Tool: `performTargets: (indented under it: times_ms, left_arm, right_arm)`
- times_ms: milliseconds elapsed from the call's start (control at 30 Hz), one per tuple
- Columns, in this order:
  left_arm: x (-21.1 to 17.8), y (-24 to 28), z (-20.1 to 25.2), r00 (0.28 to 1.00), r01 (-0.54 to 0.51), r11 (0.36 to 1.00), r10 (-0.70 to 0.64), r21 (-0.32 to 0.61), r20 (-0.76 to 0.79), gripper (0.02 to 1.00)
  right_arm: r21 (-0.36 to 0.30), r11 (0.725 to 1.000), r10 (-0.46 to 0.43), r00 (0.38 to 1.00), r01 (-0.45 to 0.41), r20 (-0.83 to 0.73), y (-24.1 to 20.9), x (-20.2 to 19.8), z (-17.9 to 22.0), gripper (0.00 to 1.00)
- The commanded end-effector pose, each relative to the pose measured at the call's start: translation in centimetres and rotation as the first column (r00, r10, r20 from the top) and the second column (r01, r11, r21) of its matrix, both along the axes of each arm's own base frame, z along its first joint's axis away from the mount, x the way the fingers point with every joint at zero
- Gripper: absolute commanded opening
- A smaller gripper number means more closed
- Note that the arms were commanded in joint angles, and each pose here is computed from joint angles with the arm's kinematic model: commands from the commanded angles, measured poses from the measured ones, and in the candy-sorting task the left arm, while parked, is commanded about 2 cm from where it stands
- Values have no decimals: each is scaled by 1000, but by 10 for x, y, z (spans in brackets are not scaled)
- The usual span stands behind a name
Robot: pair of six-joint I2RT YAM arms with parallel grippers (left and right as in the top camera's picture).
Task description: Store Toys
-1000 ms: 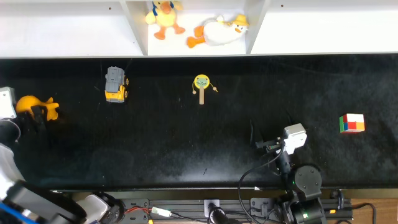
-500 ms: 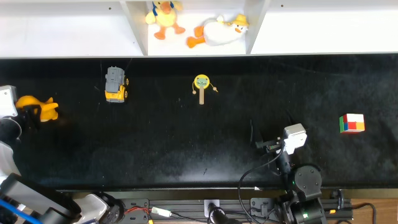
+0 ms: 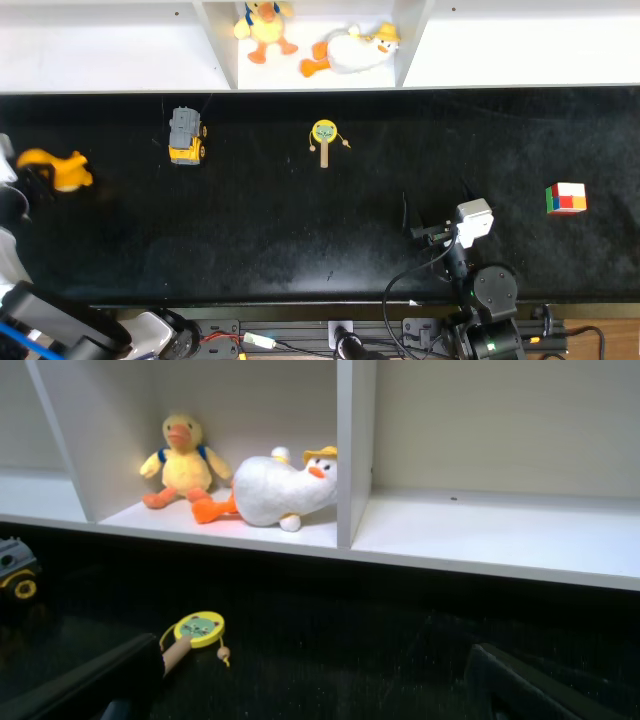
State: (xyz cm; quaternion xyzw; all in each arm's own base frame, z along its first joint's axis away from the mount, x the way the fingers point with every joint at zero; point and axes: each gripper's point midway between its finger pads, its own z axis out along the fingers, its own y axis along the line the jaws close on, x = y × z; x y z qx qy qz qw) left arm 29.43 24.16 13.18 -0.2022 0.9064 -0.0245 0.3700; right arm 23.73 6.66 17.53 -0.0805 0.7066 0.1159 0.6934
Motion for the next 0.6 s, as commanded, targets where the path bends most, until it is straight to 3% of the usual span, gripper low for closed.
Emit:
performTargets:
  times_ms: [33,233,600]
  left_arm:
    - [27,2,65,996,-23,995,14,100,87,264]
    - [63,-16,102,996,-5,976,-15,216,93,224]
    - [124,-38,107,987,89,970,-116,228,110,264]
  right_arm:
    - [7,1000,-12,1000,12,-3,-2,1,-4,996]
    - [7,1000,-12,1000,12,-3,-2,1,-4,996]
    - [7,1000,-12,1000,12,-3,-2,1,-4,993]
